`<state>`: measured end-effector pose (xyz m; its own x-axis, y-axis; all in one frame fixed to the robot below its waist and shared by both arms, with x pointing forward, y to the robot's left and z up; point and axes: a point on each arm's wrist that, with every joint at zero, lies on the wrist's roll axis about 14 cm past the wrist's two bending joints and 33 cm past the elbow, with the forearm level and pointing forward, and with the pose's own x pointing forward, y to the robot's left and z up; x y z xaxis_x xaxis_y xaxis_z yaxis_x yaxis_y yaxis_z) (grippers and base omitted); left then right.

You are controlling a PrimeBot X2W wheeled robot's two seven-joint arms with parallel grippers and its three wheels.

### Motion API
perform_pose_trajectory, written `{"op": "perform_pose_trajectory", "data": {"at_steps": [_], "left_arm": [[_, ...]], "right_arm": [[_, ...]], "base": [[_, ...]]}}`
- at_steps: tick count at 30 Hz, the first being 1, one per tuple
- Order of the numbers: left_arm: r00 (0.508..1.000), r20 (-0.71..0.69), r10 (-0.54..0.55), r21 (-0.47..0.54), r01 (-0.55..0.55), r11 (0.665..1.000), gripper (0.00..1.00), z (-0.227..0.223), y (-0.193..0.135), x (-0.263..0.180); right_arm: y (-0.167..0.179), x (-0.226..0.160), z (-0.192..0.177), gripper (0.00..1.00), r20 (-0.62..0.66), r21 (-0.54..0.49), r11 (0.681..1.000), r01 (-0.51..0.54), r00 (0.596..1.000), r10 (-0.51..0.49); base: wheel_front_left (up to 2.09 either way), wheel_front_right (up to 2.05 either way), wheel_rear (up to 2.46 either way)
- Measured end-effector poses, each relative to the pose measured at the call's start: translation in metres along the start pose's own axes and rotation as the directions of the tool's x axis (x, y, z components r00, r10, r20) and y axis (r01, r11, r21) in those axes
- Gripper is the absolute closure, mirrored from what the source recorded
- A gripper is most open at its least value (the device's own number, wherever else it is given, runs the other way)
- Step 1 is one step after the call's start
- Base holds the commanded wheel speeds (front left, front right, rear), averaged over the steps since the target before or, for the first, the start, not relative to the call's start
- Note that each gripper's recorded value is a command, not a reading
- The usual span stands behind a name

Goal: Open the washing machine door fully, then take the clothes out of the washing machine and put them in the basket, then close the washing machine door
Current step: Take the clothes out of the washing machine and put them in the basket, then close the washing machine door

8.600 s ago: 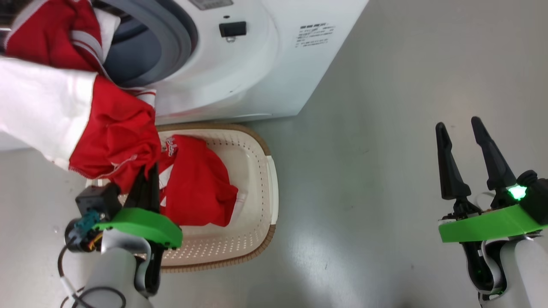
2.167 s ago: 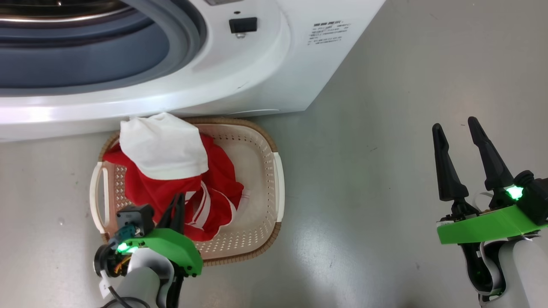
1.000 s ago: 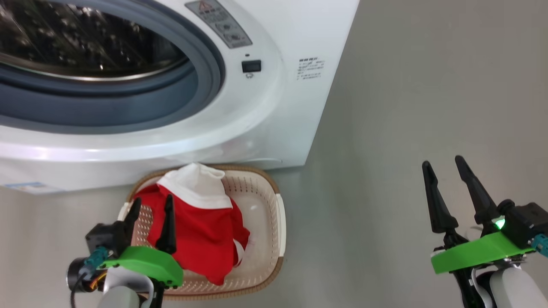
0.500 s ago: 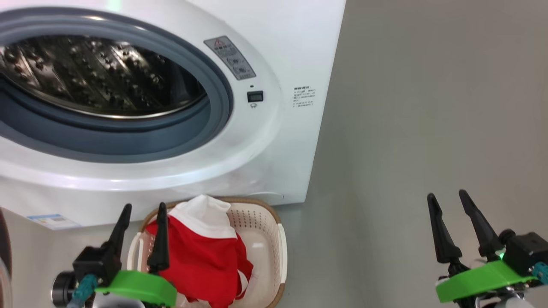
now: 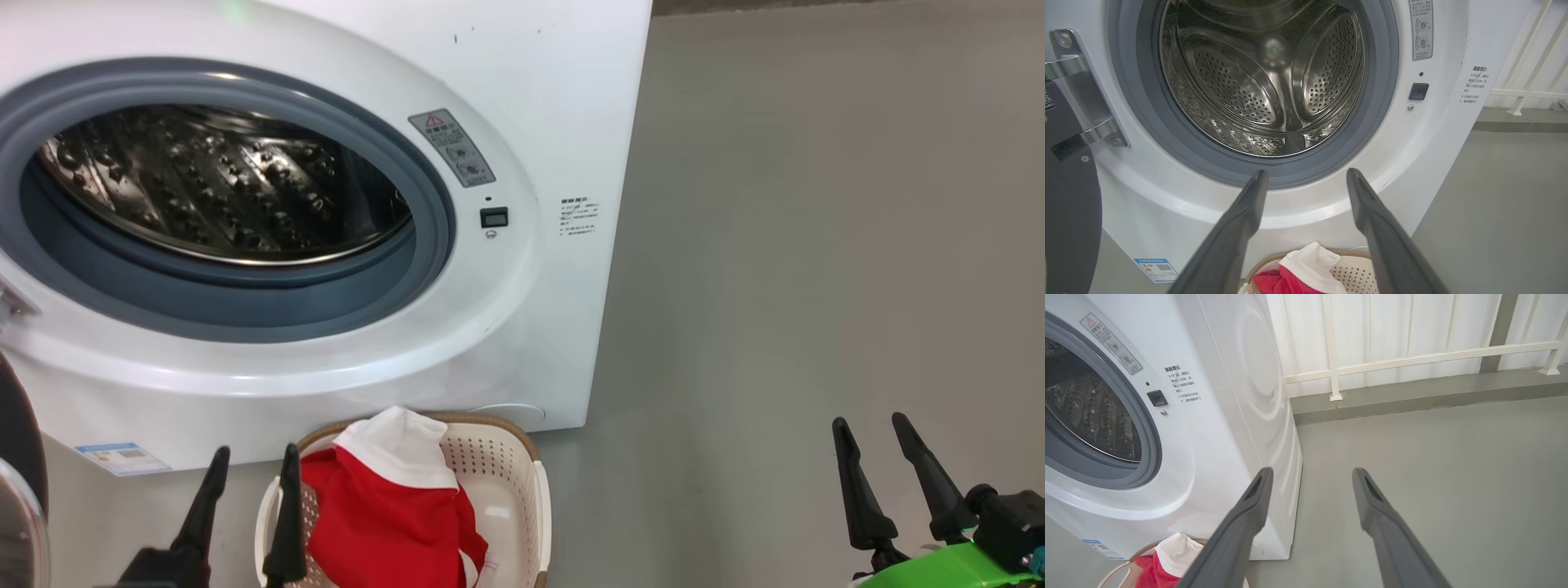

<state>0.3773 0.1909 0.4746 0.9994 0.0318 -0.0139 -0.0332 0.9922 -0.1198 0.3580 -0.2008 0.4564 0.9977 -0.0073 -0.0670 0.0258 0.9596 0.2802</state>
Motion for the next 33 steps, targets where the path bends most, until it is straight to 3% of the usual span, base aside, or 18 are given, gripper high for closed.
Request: {"op": "perform_pose_trajectory", "data": {"at_steps": [24,33], "left_arm": [[1.0,-0.007,0.019,-0.002,-0.019,1.0,0.0,-0.002,0.005,-0.011],[1.0,-0.013,0.021,-0.001,-0.021,1.0,0.0,-0.004,0.006,-0.011]], "right_arm": [[-0.005,-0.008,-0.001,0.0,-0.002,0.0,1.0,0.018,1.0,-0.018],[-0.005,-0.007,-0.001,0.0,-0.004,0.002,1.0,0.019,1.0,-0.019]], "base": [[-0.01,0.01,0.0],[-0.91,0.91,0.0]]}}
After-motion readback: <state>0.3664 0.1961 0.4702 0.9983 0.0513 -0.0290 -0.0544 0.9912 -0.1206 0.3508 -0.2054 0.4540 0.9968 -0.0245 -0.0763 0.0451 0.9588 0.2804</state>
